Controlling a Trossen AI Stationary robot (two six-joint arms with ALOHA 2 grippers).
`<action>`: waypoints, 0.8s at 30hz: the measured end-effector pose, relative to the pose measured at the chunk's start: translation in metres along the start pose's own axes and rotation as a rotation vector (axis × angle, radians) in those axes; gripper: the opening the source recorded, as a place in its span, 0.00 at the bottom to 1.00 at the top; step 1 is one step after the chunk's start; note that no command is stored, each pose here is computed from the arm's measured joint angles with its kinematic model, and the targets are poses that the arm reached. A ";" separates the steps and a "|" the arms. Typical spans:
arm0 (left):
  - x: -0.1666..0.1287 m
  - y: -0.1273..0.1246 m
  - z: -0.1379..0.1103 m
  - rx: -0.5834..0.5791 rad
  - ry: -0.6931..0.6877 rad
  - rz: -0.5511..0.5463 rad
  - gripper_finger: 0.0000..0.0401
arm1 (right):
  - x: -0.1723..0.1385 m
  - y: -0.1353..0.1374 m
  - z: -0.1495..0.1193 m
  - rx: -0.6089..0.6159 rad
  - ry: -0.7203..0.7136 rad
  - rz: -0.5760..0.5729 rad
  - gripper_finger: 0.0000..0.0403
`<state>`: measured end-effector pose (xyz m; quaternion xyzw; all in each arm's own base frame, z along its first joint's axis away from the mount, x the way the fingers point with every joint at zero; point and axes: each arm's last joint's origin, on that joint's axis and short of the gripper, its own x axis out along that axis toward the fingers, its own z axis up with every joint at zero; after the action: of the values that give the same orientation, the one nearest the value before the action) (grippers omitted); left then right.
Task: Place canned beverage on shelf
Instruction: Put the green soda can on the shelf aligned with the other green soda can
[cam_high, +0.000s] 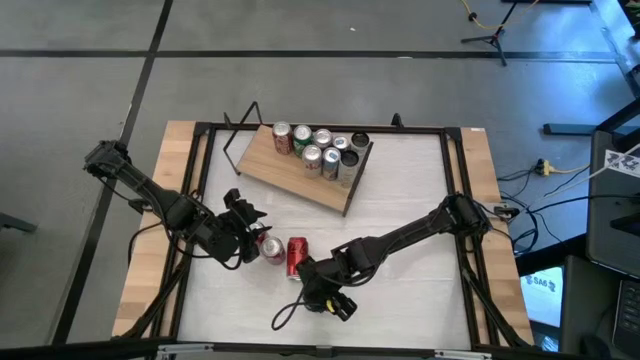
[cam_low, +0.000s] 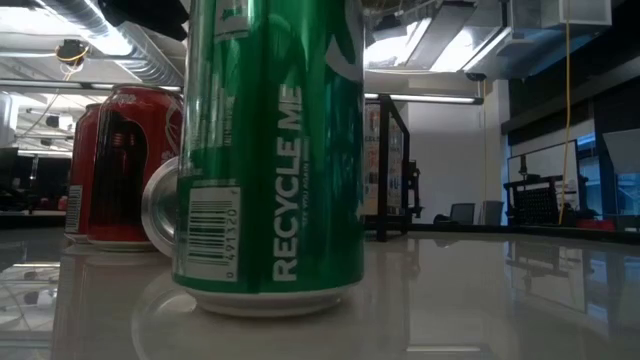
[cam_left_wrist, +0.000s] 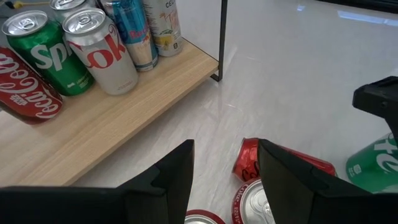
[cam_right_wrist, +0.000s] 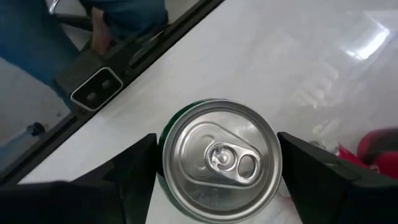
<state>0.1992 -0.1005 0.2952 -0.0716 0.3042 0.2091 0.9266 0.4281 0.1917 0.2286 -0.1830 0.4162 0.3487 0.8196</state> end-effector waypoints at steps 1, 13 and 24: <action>0.000 0.000 0.000 0.000 0.000 0.000 0.41 | 0.000 0.000 0.000 0.018 0.004 -0.013 0.72; 0.000 0.000 0.000 0.000 0.000 0.000 0.41 | -0.002 -0.001 0.000 0.318 0.024 -0.131 0.72; 0.000 0.000 0.000 0.000 0.000 0.000 0.41 | -0.005 0.010 0.012 0.455 0.012 -0.228 0.72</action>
<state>0.1992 -0.1005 0.2952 -0.0713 0.3041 0.2091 0.9267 0.4256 0.2031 0.2398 -0.0416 0.4654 0.1505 0.8712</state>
